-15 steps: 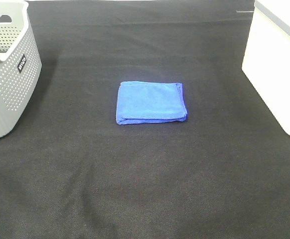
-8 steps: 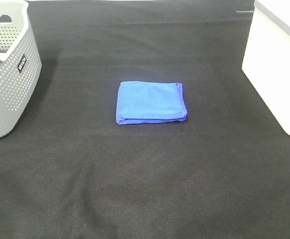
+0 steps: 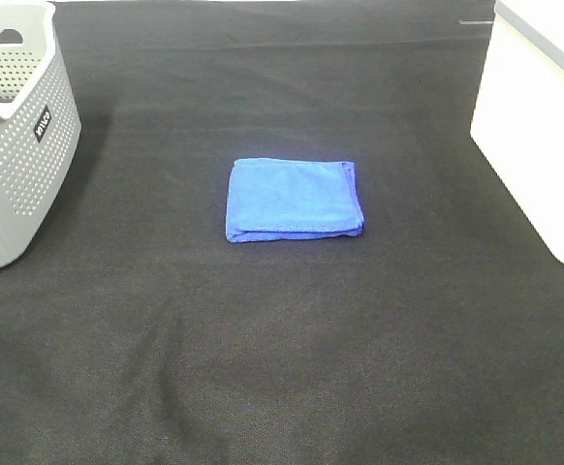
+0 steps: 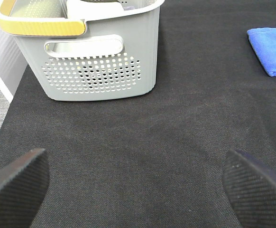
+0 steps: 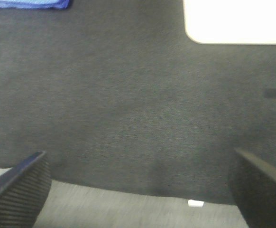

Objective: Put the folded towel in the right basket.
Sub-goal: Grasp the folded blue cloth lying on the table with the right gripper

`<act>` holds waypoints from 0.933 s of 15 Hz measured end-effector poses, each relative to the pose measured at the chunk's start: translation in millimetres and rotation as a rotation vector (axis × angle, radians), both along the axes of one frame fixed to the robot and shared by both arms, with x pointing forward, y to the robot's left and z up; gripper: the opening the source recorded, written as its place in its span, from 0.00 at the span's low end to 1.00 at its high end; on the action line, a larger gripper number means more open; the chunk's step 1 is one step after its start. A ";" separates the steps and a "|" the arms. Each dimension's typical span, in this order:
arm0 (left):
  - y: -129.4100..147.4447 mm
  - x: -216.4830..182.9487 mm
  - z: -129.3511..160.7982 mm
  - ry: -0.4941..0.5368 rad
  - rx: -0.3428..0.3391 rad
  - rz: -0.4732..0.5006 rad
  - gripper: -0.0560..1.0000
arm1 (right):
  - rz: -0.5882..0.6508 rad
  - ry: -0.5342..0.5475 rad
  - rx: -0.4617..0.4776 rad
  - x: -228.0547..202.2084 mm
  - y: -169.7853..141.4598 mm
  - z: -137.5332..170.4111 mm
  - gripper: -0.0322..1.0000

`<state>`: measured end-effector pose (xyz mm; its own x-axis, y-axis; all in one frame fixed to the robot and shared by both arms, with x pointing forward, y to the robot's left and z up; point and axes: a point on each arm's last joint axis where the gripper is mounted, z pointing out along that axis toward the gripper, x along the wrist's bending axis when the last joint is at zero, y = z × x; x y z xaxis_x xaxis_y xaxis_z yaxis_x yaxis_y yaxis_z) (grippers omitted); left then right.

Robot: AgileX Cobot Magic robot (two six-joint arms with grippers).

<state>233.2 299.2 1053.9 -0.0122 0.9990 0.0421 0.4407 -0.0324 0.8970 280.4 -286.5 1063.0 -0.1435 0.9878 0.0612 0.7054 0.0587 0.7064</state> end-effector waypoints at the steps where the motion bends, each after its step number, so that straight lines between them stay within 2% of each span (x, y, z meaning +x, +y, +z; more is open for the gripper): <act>1: 0.0 0.0 0.0 0.000 0.000 0.000 0.92 | 0.014 0.089 0.026 26.8 4.2 26.3 0.98; 4: 0.0 0.0 0.0 0.000 0.000 0.000 0.92 | 0.030 0.210 0.043 94.2 10.1 73.5 0.98; 6: 0.0 0.0 0.0 0.000 0.000 0.000 0.92 | 0.037 0.222 0.063 131.3 13.8 90.9 0.98; 8: 0.0 0.0 0.0 0.000 0.000 0.000 0.92 | 0.077 0.255 0.133 173.5 23.1 93.7 0.98; 11: 0.0 0.0 0.0 0.000 0.000 0.000 0.92 | 0.131 0.345 0.303 246.1 42.6 79.8 0.97; 14: 0.0 0.0 0.0 0.000 0.000 0.000 0.92 | 0.191 0.454 0.328 324.6 77.6 35.8 0.97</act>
